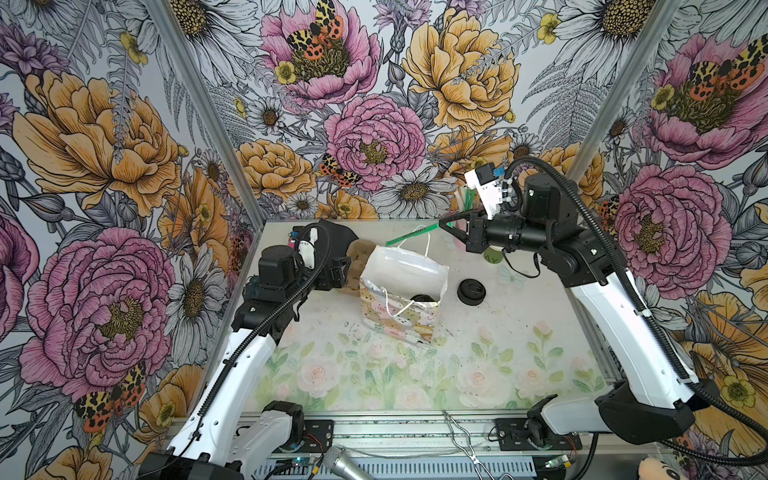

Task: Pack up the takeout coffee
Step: 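Pull a green-wrapped straw up out of the pink cup with the right gripper, then lower the green straw into the gift bag and release it with the right gripper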

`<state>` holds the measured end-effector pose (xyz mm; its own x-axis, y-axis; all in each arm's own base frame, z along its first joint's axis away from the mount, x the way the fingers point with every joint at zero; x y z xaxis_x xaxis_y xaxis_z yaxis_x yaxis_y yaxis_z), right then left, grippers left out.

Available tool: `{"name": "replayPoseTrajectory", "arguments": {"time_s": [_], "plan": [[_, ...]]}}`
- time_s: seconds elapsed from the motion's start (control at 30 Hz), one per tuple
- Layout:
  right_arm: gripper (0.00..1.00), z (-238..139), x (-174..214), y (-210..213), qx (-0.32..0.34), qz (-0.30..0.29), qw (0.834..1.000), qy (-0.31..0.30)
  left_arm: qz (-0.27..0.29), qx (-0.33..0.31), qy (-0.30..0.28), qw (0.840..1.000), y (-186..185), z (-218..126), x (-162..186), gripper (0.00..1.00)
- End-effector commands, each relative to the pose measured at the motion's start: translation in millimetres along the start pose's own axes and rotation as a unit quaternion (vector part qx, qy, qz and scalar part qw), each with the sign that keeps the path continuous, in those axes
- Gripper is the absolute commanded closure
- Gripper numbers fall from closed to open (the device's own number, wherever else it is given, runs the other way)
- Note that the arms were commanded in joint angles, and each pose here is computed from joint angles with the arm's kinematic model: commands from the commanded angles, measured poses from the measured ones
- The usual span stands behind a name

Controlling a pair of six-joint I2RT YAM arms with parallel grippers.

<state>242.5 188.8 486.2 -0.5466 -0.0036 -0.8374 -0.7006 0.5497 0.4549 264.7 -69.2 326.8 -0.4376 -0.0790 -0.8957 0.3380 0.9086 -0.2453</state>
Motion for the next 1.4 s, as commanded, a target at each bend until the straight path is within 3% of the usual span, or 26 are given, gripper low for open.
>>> {"name": "replayPoseTrajectory", "arguments": {"time_s": [0.0,0.37,1.07,1.23,1.37], "plan": [[1.0,-9.6,9.1,13.5,-0.02,-0.014,1.0,0.013,0.002,-0.008,-0.016,1.0,2.2,-5.0,-2.9,0.01],[1.0,15.3,33.6,-1.3,0.006,-0.007,0.997,0.073,0.002,-0.009,-0.014,1.0,3.0,-4.0,-1.9,0.01],[1.0,105.9,71.1,-61.4,0.069,0.036,0.981,0.178,0.0,-0.018,-0.013,1.0,5.4,-3.0,-0.9,0.01],[0.94,122.7,79.9,-69.4,0.077,0.04,0.976,0.198,0.0,-0.017,-0.012,1.0,5.5,-2.4,-0.6,0.01],[0.82,133.0,82.8,-71.5,0.075,0.041,0.975,0.207,0.0,-0.019,-0.012,1.0,5.8,-2.1,-0.3,0.01]]}}
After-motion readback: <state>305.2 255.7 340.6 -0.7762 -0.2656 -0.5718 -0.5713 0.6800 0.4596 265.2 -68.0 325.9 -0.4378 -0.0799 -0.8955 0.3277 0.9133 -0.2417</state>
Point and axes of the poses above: each gripper's point midway between its finger pads, its own z axis out along the fingers, its own y axis along the line the jaws close on, x = y × z, the point moved 8 cm from there along -z, back along the fingers, and after that the axes turned 5 degrees about z, right-handed, at the moved point
